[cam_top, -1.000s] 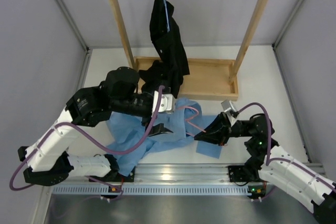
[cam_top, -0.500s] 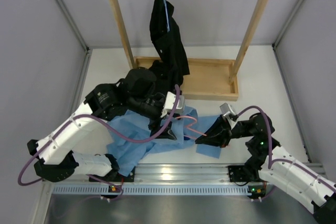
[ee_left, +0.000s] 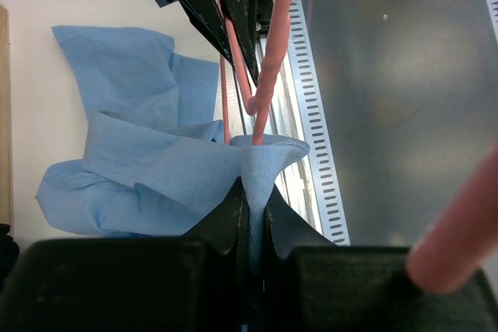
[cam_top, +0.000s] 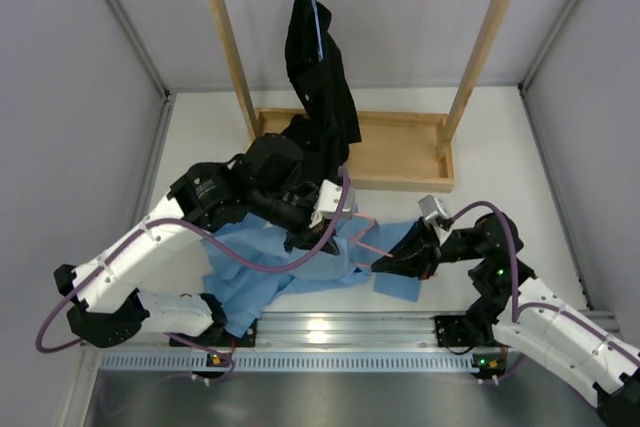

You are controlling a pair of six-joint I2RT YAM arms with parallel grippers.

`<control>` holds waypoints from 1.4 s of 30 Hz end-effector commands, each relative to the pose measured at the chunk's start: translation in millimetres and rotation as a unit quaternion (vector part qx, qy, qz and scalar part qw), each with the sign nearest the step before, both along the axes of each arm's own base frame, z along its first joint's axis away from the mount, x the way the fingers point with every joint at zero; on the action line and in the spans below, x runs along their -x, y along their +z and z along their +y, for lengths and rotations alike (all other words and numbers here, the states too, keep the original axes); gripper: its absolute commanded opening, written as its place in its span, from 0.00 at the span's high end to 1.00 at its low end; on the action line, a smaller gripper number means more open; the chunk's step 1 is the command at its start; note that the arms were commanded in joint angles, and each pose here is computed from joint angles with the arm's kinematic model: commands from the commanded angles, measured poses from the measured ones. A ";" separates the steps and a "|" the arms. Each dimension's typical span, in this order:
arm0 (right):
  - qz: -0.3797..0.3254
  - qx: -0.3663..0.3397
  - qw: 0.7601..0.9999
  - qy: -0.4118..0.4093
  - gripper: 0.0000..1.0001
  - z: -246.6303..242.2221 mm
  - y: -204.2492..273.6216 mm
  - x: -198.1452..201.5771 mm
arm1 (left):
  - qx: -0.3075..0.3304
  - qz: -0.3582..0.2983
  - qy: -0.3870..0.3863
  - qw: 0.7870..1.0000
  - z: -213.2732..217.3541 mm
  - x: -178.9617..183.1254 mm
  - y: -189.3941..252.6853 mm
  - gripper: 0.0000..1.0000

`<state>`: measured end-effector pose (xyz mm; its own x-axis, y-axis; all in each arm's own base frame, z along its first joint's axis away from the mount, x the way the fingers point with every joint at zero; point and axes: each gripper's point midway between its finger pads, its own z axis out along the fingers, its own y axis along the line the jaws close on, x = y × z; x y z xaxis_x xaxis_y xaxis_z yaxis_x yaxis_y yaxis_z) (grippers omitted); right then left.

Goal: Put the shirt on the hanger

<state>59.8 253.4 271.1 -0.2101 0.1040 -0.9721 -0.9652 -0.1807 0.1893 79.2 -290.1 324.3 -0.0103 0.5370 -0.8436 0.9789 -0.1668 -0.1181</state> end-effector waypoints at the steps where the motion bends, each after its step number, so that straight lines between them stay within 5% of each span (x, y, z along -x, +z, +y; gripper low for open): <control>1: -0.068 -0.048 0.997 0.007 1.00 -2.1 36.3 7.0 | 0.027 -0.020 0.005 0.999 2.3 -0.8 9.9 1.00; 5: -0.071 -0.051 0.996 -0.001 0.99 -3.0 40.5 6.0 | 0.056 -0.042 0.020 0.997 4.7 -3.0 22.0 1.00; 6: -0.070 -0.049 0.996 -0.007 0.90 -2.9 40.8 4.2 | 0.059 -0.047 0.024 0.997 5.4 -3.9 22.4 1.00; 7: -0.058 -0.038 0.998 -0.014 0.63 -2.4 36.1 1.4 | 0.070 -0.062 0.036 0.995 5.2 -8.5 28.2 1.00; 9: -0.064 -0.034 0.996 -0.050 0.54 -3.8 35.8 -7.5 | 0.086 -0.074 0.055 0.992 10.2 -10.7 38.5 1.00; 10: -0.045 -0.012 0.997 -0.069 0.37 -5.2 26.3 -12.3 | 0.093 -0.079 0.061 0.991 11.8 -11.3 42.9 1.00; 16: -0.009 0.003 0.951 -0.308 0.20 -44.6 20.1 -68.5 | 0.108 -0.110 0.125 0.980 30.9 -21.3 59.2 1.00; 19: 0.064 0.019 0.883 -0.465 0.24 -83.1 4.5 -110.8 | 0.113 -0.117 0.155 0.974 40.8 -24.3 65.0 1.00; 21: 0.079 0.030 0.880 -0.468 0.24 -82.7 -5.6 -112.0 | 0.120 -0.130 0.174 0.969 46.0 -29.0 68.6 1.00; 32: 0.164 -0.010 0.922 -0.350 0.32 -30.6 -21.7 -102.3 | 0.175 -0.126 0.184 0.959 57.9 -16.8 86.5 1.00; 42: 0.155 -0.055 0.958 -0.234 0.34 15.9 -5.6 -103.9 | 0.230 -0.121 0.206 0.944 59.9 -16.5 104.5 1.00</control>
<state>173.7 257.9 209.5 -0.4973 0.2558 -0.8290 -0.7327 0.3879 0.5592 92.7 -226.7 394.7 0.0393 0.2368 -0.9708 0.9699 0.2246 0.0940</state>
